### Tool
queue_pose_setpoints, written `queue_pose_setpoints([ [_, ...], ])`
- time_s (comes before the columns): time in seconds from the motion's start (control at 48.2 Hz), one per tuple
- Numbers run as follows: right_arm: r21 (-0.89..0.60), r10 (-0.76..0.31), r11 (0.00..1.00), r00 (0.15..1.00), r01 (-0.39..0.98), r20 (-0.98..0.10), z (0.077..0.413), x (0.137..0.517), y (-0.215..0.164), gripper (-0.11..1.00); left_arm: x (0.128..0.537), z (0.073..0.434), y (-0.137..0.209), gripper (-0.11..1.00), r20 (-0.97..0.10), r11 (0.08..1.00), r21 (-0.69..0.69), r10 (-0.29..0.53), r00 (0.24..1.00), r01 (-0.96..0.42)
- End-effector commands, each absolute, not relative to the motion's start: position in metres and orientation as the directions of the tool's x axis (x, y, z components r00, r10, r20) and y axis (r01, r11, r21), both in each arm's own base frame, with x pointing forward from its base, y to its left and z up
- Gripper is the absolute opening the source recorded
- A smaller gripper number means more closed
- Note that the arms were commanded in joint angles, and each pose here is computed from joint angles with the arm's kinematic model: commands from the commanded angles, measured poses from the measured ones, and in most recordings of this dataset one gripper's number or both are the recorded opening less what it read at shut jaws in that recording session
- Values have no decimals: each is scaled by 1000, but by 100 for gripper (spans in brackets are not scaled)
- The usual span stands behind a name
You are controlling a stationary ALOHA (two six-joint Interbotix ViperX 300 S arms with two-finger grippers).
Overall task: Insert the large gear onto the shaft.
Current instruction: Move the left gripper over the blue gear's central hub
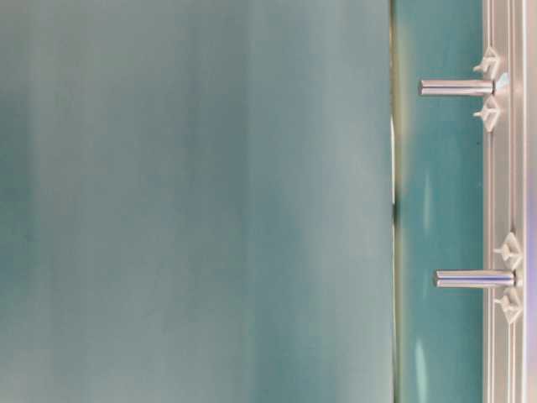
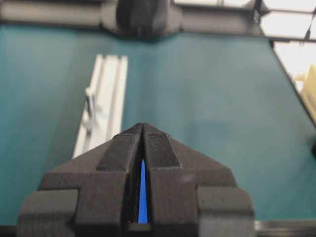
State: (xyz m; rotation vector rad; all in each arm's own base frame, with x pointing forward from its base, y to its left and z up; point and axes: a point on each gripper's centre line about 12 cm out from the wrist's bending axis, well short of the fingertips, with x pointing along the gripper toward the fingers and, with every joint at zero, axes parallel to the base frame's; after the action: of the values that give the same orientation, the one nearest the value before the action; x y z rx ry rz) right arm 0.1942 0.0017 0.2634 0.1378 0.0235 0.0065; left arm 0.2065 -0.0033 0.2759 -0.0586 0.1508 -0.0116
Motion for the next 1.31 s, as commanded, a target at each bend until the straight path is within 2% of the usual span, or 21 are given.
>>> queue_pose_setpoints([
  [0.0,146,11,989,998,-3,-54,263,197,2,9,216,284,-7,1,-177,998,-56,-30,984,21],
  [0.249,148,4,989,980,25,-197,251,196,1,9,238,266,-13,1,-317,998,-54,-50,947,35],
  [0.726,143,-13,987,935,69,-356,242,192,-3,9,275,247,-26,1,-521,997,-51,-79,850,62],
  [1.287,137,-39,985,903,108,-428,225,187,-8,9,322,223,-37,1,-636,996,-50,-86,767,70],
])
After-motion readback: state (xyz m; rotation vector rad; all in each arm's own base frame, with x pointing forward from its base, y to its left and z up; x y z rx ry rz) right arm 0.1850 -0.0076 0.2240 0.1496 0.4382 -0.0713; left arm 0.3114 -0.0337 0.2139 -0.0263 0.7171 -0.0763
